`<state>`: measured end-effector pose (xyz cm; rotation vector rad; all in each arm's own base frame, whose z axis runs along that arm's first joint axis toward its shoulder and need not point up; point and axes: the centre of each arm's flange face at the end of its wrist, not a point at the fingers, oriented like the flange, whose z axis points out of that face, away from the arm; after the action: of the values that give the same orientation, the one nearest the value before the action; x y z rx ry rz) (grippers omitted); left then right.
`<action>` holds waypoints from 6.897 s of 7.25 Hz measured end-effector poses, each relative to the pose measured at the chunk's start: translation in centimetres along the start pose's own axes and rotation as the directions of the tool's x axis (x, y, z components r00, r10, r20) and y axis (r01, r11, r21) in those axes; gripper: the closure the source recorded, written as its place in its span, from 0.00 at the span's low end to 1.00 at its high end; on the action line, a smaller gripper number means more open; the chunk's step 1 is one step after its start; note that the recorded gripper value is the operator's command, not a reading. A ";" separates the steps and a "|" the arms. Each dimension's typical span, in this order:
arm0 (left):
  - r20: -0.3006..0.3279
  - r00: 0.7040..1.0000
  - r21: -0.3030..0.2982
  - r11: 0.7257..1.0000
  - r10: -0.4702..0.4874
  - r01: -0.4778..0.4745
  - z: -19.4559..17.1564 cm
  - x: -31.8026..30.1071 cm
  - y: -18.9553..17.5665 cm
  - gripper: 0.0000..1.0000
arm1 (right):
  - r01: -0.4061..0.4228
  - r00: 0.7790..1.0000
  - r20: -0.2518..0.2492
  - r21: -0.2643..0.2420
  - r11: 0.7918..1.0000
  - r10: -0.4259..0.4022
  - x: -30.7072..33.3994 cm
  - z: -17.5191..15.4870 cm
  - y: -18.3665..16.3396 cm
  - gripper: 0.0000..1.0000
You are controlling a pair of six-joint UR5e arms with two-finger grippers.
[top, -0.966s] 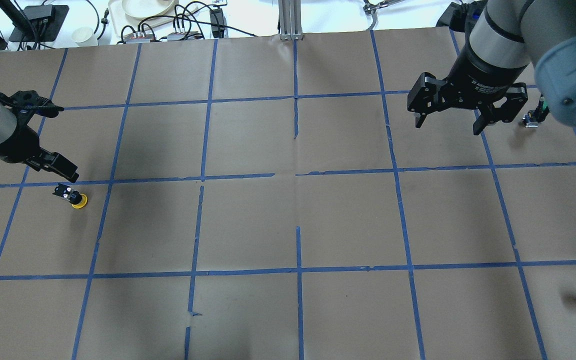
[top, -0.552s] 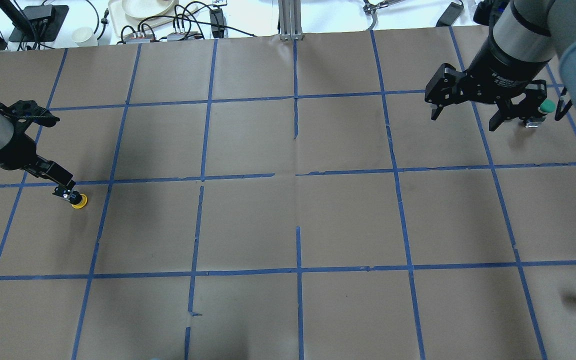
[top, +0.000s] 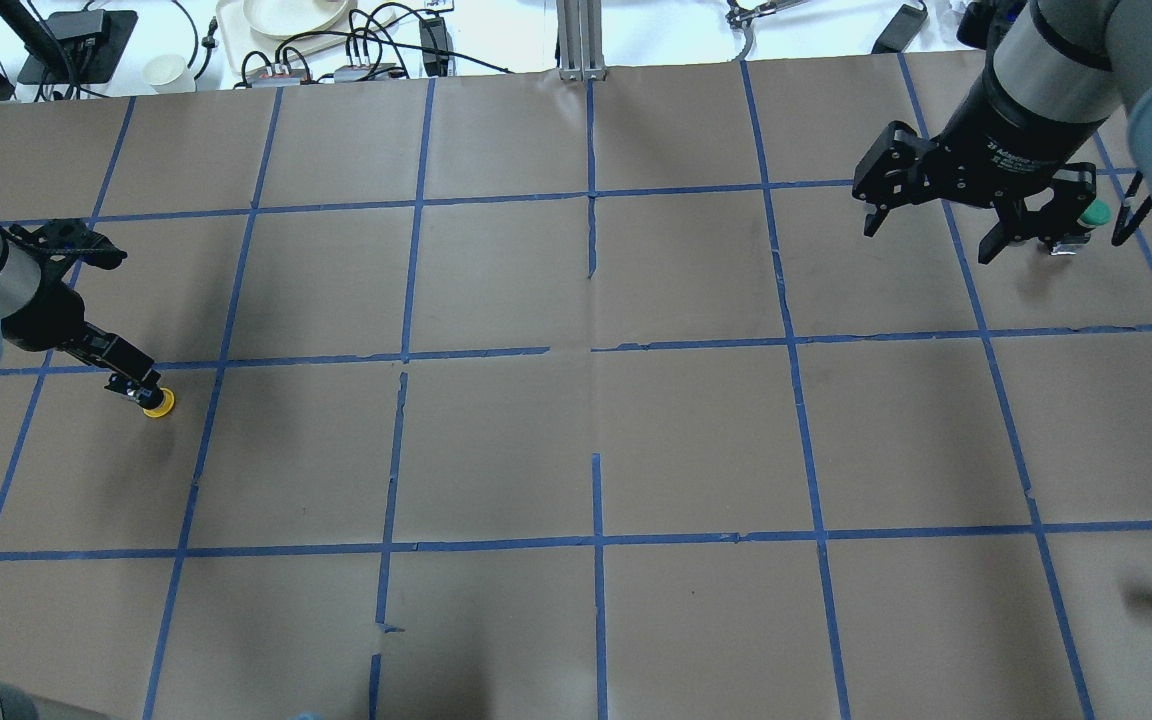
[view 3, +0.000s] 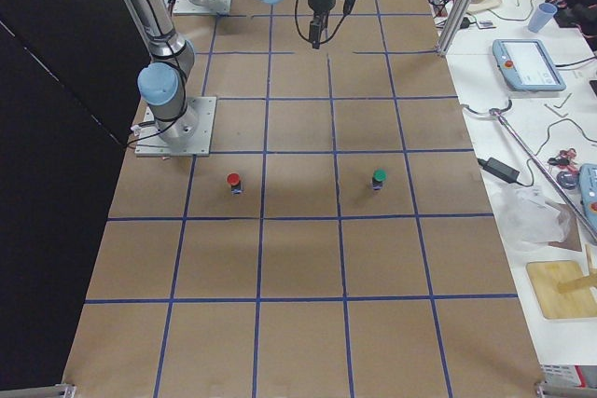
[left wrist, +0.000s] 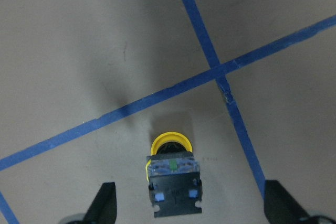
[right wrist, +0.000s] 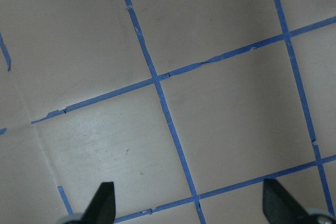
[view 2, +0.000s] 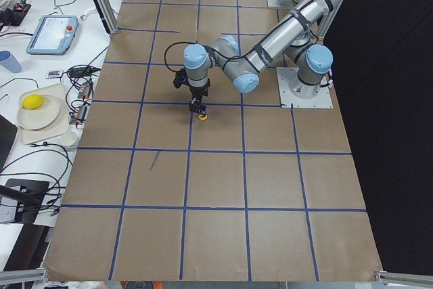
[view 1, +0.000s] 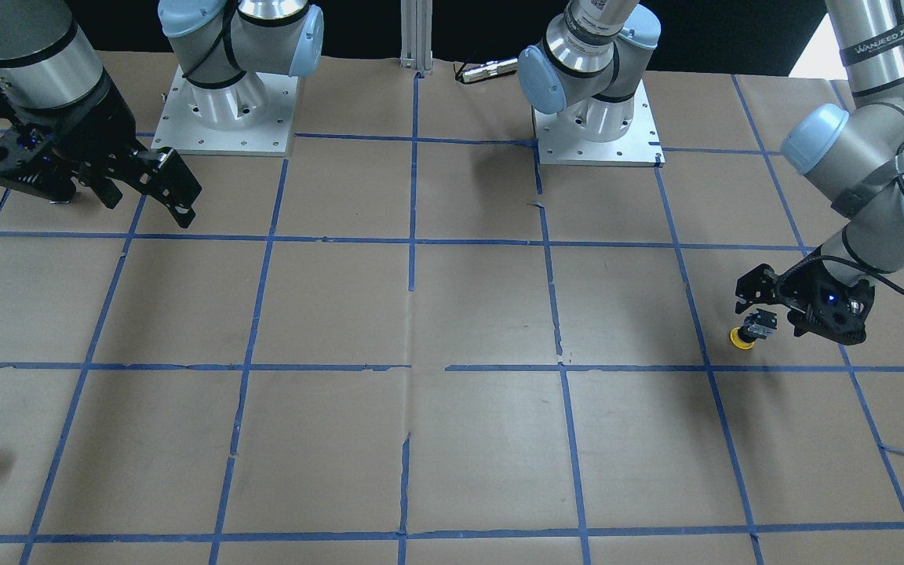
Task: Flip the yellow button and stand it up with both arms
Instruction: 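Close the left gripper on the yellow button's dark body, then lift the button with the left gripper toward center while the right gripper turns toward it, then bring the open right gripper to the yellow cap held by the left gripper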
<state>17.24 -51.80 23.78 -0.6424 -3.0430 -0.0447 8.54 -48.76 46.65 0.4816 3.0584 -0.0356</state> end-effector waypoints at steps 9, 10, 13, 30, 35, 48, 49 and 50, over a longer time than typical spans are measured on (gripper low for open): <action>0.015 1.000 -0.003 1.000 0.025 -0.025 1.5 -0.7 0.0 0.26 | -0.002 1.000 -0.013 -0.005 1.000 0.002 0.2 -0.1 0.3 0.00; 0.015 1.000 -0.003 1.000 0.022 -0.022 1.5 -0.7 0.1 0.37 | -0.002 1.000 -0.010 -0.007 1.000 0.002 0.1 -0.1 0.2 0.00; 0.017 1.000 -0.004 1.000 -0.001 0.001 1.5 -0.7 0.1 0.80 | -0.003 1.000 -0.005 -0.006 1.000 0.003 0.2 0.2 -0.1 0.00; -0.905 0.373 0.006 0.868 -0.206 0.496 -22.0 37.1 -7.5 0.85 | -0.526 0.514 0.348 -0.595 0.608 0.784 -6.4 -4.1 1.9 0.00; -0.963 0.229 -0.015 0.881 -0.139 0.473 -23.6 38.6 -7.8 0.86 | -0.503 0.410 0.312 -0.707 0.497 0.857 -7.2 -7.1 4.8 0.00; -0.964 0.219 -0.027 0.879 -0.149 0.476 -23.5 38.5 -8.0 0.87 | -0.445 0.387 0.219 -0.806 0.389 0.896 -7.3 -4.7 7.6 0.21; -0.964 0.219 -0.028 0.879 -0.149 0.476 -23.5 38.5 -8.0 0.87 | -0.445 0.386 0.215 -0.808 0.385 0.897 -7.3 -4.5 7.7 0.23; -0.964 0.220 -0.027 0.879 -0.149 0.476 -23.5 38.5 -8.0 0.87 | -0.445 0.386 0.216 -0.808 0.386 0.897 -7.2 -4.5 7.8 0.35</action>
<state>-20.59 -44.44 48.46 0.1168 -1.8124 -0.0016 17.65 -43.39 51.39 1.3667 1.7142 0.7091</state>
